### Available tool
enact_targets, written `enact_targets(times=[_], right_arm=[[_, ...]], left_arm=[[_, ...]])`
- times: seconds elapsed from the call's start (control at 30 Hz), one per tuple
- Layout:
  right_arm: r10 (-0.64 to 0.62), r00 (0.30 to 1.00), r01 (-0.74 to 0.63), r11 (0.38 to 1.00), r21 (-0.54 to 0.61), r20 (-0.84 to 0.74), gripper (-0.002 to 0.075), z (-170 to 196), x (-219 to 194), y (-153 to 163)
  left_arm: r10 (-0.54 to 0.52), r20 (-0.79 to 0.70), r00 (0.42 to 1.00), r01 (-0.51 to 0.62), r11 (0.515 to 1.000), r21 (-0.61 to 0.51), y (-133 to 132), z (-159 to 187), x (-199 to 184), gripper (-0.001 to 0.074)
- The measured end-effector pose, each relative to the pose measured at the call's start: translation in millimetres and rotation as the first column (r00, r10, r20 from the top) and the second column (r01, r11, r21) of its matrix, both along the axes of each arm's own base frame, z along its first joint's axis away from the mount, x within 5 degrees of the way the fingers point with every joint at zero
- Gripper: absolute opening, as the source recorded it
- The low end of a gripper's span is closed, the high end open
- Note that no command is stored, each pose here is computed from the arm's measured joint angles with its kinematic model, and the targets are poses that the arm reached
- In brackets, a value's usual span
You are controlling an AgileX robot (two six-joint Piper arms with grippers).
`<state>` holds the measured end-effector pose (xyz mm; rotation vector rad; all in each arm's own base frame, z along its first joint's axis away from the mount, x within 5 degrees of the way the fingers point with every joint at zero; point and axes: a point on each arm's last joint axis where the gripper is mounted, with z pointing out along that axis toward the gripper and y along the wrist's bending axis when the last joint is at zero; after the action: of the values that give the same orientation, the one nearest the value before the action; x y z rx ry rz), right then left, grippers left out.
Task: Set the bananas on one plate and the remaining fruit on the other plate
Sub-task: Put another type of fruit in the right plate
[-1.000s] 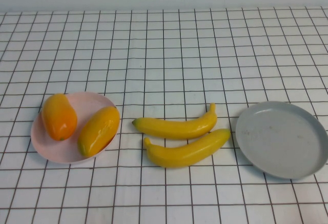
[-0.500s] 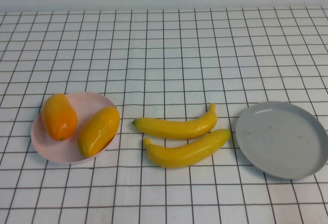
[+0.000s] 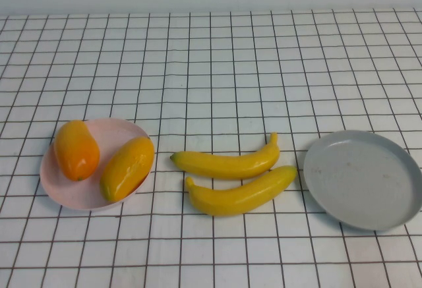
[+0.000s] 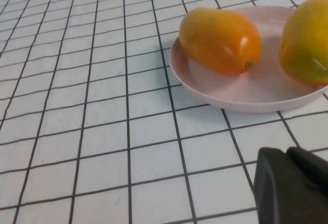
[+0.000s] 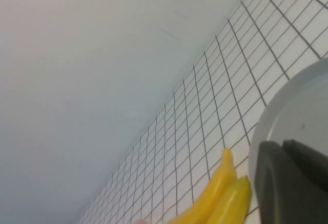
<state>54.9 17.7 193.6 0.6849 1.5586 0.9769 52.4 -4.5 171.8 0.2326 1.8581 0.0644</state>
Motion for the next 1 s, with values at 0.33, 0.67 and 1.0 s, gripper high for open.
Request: enact_targets(times=[0.33, 0.67, 1.0], right_arm=[[0.165, 0.978, -0.201, 0.914, -0.353, -0.129, -0.0015, 52.8, -0.1, 12.0], [0.193, 0.901, -0.371, 0.809, -0.456, -0.389, -0.0015, 95.5, 41.0, 15.9], [0.224, 0.604, -0.728, 0.546, -0.415, -0.764, -0.0015, 92.2, 100.9, 20.7]], left_arm=[[0.000, 0.000, 1.000, 0.000, 1.000, 0.001, 0.0, 0.0, 0.0, -0.0002], [0.000, 0.000, 1.000, 0.000, 1.000, 0.002, 0.1, 0.0, 0.0, -0.0002], [0.000, 0.000, 1.000, 0.000, 1.000, 0.004, 0.1, 0.0, 0.0, -0.0003]])
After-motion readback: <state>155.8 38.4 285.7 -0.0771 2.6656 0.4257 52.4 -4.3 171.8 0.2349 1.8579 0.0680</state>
